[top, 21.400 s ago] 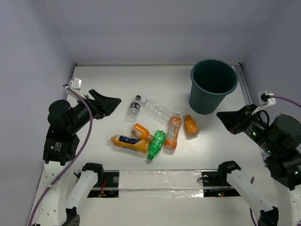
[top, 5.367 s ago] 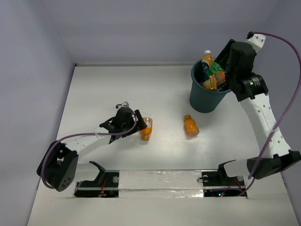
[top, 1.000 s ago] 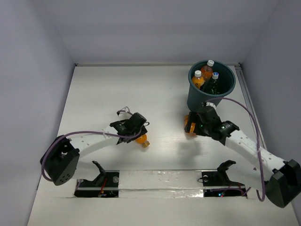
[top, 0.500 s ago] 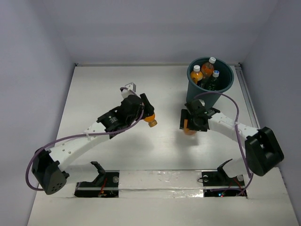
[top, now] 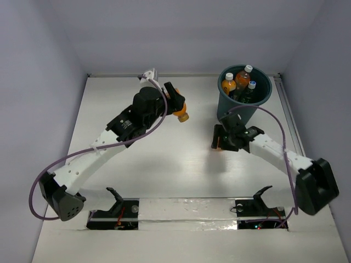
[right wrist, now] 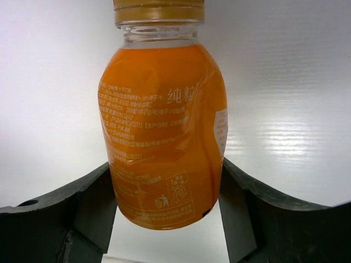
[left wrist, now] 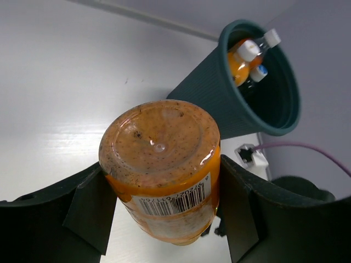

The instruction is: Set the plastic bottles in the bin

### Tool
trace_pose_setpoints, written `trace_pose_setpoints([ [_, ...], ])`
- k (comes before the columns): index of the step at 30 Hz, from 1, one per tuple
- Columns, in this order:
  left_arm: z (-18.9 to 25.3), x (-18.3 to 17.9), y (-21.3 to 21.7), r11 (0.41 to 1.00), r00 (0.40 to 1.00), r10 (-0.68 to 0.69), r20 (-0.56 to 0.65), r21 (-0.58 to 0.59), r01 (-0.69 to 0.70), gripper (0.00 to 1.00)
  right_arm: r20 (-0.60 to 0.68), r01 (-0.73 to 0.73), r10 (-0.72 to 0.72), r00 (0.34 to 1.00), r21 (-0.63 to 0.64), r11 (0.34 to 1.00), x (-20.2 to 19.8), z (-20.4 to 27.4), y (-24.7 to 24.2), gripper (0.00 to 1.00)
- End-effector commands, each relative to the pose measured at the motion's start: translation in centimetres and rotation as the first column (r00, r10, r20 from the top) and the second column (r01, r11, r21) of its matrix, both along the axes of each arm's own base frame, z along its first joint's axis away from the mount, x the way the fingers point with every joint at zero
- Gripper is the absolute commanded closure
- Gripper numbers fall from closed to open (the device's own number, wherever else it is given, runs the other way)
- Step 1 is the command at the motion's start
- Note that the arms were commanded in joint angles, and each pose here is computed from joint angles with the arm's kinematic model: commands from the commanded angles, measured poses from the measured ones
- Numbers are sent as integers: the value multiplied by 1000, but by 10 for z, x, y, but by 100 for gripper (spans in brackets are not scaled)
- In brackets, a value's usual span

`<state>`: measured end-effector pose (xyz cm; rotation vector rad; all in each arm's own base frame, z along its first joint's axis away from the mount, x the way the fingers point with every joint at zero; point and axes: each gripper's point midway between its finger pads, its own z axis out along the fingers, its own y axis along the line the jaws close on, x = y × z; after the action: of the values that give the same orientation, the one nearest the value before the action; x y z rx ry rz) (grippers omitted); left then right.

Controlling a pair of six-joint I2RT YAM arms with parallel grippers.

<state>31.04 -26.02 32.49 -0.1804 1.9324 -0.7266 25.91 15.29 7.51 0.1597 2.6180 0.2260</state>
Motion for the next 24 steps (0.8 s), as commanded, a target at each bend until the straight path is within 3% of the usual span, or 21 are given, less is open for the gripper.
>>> trace_pose_setpoints([
  [1, 49, 11, -13, 998, 994, -26, 104, -62, 32, 53, 95, 0, -9, 995, 92, 996, -5, 42, 3, 53],
  [5, 75, 28, -37, 994, 987, -43, 156, -94, 58, 54, 272, -16, -38, 962, 193, 981, -21, 121, -8, 53],
  [6, 96, 28, -44, 990, 980, -48, 193, -123, 73, 54, 288, 5, -54, 956, 170, 985, -25, 129, -19, 53],
  [7, 91, 34, -59, 990, 981, -62, 186, -110, 83, 54, 321, 17, -66, 945, 151, 988, -26, 143, -27, 54],
  [9, 121, 37, -75, 984, 969, -67, 238, -145, 104, 54, 411, 92, -132, 902, 115, 989, -25, 190, -52, 56],
  [11, 116, 50, -99, 986, 969, -80, 236, -126, 112, 54, 510, 123, -175, 842, 133, 983, -25, 243, -66, 57],
  [13, 147, 54, -113, 979, 956, -78, 282, -161, 127, 54, 566, 194, -216, 796, 99, 976, -28, 269, -90, 57],
  [14, 130, 64, -134, 982, 960, -95, 265, -131, 134, 54, 587, 210, -227, 777, 97, 973, -31, 282, -97, 58],
  [15, 154, 62, -142, 975, 949, -94, 301, -164, 149, 54, 619, 228, -246, 746, 111, 967, -36, 302, -105, 58],
  [17, 138, 71, -174, 974, 948, -123, 294, -147, 172, 54, 646, 228, -252, 720, 123, 966, -42, 318, -112, 58],
  [19, 156, 74, -188, 967, 933, -119, 340, -172, 186, 54, 668, 223, -268, 695, 154, 963, -50, 334, -116, 58],
  [20, 135, 87, -202, 972, 937, -122, 328, -152, 179, 54, 677, 219, -275, 683, 169, 961, -54, 339, -118, 58],
  [24, 121, 103, -229, 969, 927, -107, 359, -173, 179, 54, 698, 216, -290, 654, 195, 957, -63, 351, -125, 58],
])
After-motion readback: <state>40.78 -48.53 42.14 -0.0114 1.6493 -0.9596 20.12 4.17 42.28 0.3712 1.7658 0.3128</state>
